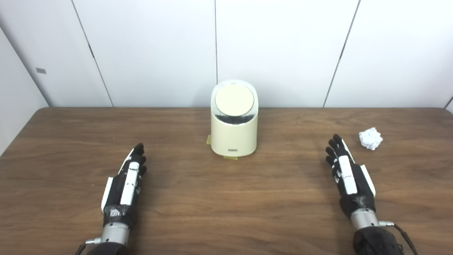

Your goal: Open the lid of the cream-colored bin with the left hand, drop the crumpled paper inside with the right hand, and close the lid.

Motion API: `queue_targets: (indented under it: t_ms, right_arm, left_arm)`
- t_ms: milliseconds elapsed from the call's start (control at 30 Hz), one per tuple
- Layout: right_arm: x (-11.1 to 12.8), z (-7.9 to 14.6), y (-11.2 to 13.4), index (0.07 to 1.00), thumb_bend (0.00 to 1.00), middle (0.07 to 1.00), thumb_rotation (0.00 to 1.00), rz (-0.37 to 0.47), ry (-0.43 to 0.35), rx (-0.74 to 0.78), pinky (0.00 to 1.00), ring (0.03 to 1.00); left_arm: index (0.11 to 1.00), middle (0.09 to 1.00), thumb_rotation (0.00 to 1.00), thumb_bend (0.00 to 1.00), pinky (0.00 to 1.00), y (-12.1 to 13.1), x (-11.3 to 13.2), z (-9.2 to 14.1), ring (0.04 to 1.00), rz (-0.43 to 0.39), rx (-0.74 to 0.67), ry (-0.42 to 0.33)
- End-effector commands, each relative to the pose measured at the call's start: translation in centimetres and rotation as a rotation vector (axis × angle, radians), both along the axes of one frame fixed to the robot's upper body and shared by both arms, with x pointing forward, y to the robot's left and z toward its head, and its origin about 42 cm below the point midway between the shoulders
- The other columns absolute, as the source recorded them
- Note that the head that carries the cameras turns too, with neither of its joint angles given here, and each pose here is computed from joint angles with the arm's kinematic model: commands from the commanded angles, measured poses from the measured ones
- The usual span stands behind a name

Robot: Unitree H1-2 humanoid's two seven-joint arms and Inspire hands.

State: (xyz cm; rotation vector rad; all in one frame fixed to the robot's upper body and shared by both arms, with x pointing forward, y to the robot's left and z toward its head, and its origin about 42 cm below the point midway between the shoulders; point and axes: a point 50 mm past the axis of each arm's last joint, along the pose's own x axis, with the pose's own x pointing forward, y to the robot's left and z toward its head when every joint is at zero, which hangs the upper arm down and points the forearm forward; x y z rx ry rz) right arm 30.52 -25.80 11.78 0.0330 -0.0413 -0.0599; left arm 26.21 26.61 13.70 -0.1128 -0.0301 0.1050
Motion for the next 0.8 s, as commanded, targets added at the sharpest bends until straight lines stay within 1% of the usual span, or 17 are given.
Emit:
queue_targets:
  t_ms: [0, 200, 400, 533, 567, 600, 633, 667, 700, 733, 767]
  right_arm:
    - [1.0, 1.6, 0.0, 0.969, 0.53, 0.968, 0.86, 0.02, -0.063, -0.001, 0.98, 0.961]
    - [1.1, 1.5, 0.0, 0.964, 0.53, 0.961, 0.86, 0.018, -0.063, -0.008, 0.97, 0.953]
    - [1.1, 1.4, 0.1, 0.961, 0.55, 0.958, 0.85, 0.016, -0.06, -0.019, 0.96, 0.951]
    - [1.2, 1.1, 0.1, 0.96, 0.57, 0.955, 0.85, 0.015, -0.057, -0.017, 0.97, 0.946]
    - [1.2, 1.0, 0.2, 0.961, 0.58, 0.957, 0.85, 0.015, -0.057, -0.02, 0.97, 0.947]
    - [1.2, 0.9, 0.2, 0.959, 0.58, 0.956, 0.85, 0.014, -0.055, -0.029, 0.97, 0.946]
    - [1.3, 0.8, 0.3, 0.956, 0.58, 0.952, 0.86, 0.011, -0.052, -0.036, 0.96, 0.941]
    - [1.3, 0.7, 0.3, 0.952, 0.59, 0.948, 0.86, 0.009, -0.05, -0.041, 0.96, 0.937]
    - [1.3, 0.5, 0.4, 0.95, 0.59, 0.945, 0.87, 0.008, -0.046, -0.043, 0.96, 0.934]
    - [1.3, 0.4, 0.5, 0.948, 0.6, 0.941, 0.87, 0.008, -0.043, -0.043, 0.96, 0.934]
    - [1.3, 0.2, 0.5, 0.948, 0.6, 0.94, 0.87, 0.007, -0.041, -0.044, 0.96, 0.934]
  left_arm:
    - [0.97, 0.981, 0.77, 0.47, 1.0, -0.2, 0.9, 1.6, 0.988, -0.013, 0.02, -0.067]
    - [0.972, 0.976, 0.76, 0.47, 1.0, -0.2, 0.9, 1.7, 0.983, -0.018, 0.026, -0.067]
    - [0.971, 0.98, 0.78, 0.45, 1.0, -0.2, 0.9, 1.6, 0.986, -0.022, 0.033, -0.064]
    - [0.985, 0.989, 0.78, 0.45, 1.0, -0.2, 0.9, 1.5, 0.989, -0.034, 0.046, -0.062]
    - [0.984, 0.985, 0.75, 0.46, 1.0, -0.2, 0.9, 1.6, 0.982, -0.037, 0.05, -0.064]
    - [0.98, 0.974, 0.7, 0.47, 1.0, -0.1, 0.9, 1.7, 0.972, -0.04, 0.06, -0.057]
    - [0.979, 0.959, 0.62, 0.5, 1.0, -0.1, 1.0, 1.8, 0.964, -0.043, 0.071, -0.049]
    - [0.982, 0.954, 0.57, 0.5, 0.99, 0.0, 1.0, 1.8, 0.962, -0.046, 0.079, -0.043]
    - [0.984, 0.952, 0.55, 0.5, 0.99, -0.1, 1.1, 2.2, 0.961, -0.048, 0.088, -0.038]
    - [0.989, 0.951, 0.44, 0.53, 0.95, -0.2, 1.3, 2.5, 0.952, -0.047, 0.093, -0.036]
    - [0.992, 0.95, 0.4, 0.55, 0.93, -0.2, 1.4, 2.7, 0.947, -0.046, 0.095, -0.034]
